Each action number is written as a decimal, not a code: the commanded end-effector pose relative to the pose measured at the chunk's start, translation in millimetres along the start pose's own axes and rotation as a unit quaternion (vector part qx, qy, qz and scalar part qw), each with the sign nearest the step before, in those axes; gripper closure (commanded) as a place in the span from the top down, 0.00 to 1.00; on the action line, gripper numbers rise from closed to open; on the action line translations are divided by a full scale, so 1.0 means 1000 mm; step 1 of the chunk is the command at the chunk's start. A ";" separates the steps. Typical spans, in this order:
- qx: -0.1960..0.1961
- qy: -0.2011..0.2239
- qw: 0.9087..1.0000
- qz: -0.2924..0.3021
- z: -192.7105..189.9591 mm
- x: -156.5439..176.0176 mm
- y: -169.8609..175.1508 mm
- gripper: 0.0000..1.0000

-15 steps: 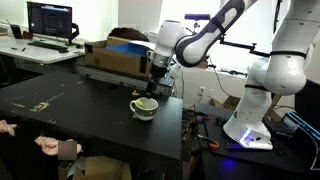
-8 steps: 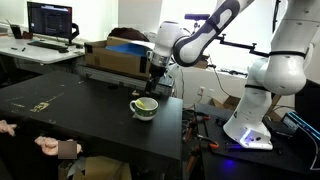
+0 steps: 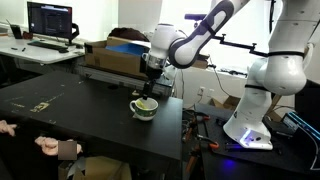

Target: Put the yellow sharpie on the table

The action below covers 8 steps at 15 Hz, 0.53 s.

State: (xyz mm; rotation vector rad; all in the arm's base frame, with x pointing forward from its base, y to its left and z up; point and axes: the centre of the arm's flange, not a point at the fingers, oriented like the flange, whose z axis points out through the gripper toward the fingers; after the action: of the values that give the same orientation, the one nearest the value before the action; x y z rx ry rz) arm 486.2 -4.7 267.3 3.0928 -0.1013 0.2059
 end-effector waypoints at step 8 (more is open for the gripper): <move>0.011 -0.033 0.999 -0.027 0.039 0.006 -0.013 0.80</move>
State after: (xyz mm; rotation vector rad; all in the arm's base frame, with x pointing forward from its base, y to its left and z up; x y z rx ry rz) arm 492.6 0.9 237.7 3.1047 -0.0429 0.1242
